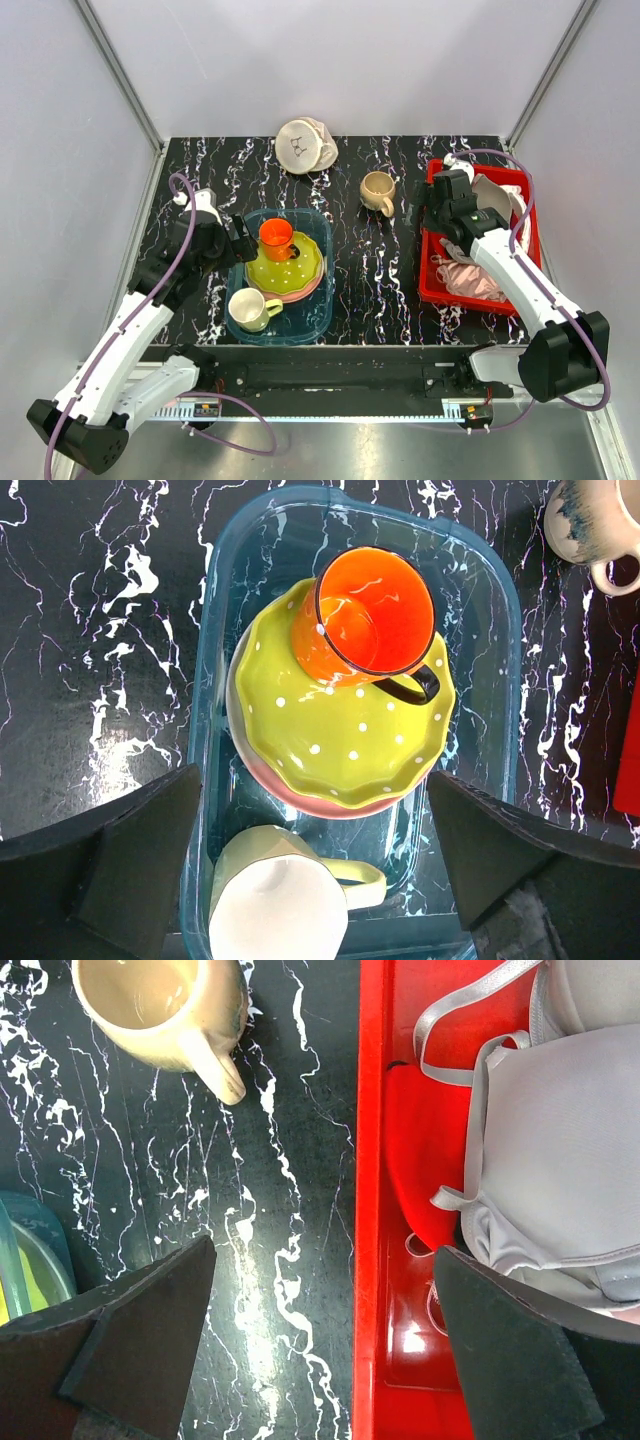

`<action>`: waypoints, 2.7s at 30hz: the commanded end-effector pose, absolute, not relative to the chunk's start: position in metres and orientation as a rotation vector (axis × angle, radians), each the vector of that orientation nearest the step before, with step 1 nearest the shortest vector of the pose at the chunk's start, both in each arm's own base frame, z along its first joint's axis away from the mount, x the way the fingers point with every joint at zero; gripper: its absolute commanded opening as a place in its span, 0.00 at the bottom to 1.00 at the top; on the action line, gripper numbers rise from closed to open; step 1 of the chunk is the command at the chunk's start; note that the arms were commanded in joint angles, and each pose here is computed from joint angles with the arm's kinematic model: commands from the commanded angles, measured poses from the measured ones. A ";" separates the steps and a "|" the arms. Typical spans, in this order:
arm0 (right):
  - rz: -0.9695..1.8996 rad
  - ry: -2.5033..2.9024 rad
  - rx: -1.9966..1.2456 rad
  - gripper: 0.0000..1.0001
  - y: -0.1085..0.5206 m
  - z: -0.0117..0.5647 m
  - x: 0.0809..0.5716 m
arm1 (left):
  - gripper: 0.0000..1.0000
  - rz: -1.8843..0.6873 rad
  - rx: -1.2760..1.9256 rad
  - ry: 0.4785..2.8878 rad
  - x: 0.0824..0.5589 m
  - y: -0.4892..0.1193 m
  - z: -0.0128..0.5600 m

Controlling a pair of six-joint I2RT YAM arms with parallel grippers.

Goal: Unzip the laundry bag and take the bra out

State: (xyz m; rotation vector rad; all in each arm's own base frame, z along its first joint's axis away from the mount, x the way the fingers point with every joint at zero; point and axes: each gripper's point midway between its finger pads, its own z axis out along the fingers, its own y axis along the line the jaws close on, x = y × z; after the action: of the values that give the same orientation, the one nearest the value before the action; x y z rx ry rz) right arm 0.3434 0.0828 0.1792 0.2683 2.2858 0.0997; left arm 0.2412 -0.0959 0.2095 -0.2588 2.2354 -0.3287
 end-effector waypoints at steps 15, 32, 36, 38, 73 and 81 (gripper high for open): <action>0.462 2.068 0.119 1.00 0.177 0.249 0.423 | 0.99 -0.302 -0.308 2.179 0.259 -0.094 0.227; 0.658 1.995 -0.096 1.00 0.332 0.183 0.623 | 0.99 -0.405 -0.256 1.994 0.270 -0.102 0.248; 0.688 1.934 -0.078 1.00 0.344 0.166 0.647 | 0.99 -0.421 -0.224 2.039 0.274 -0.111 0.240; 0.730 1.895 -0.079 0.97 0.352 0.161 0.652 | 0.99 -0.417 -0.212 2.062 0.275 -0.113 0.235; 1.185 1.583 -1.155 0.00 0.302 0.365 0.304 | 0.99 -0.664 0.638 1.622 0.254 -0.185 0.411; 1.284 1.565 -1.191 0.00 0.291 0.363 0.259 | 0.99 -0.953 0.805 1.656 0.241 -0.227 0.401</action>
State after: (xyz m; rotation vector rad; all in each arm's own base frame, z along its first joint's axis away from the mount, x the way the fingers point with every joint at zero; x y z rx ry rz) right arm 0.2871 0.2947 0.3473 -1.1269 1.6547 1.2148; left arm 0.2602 -0.2007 0.4019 0.6552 1.6812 -0.7530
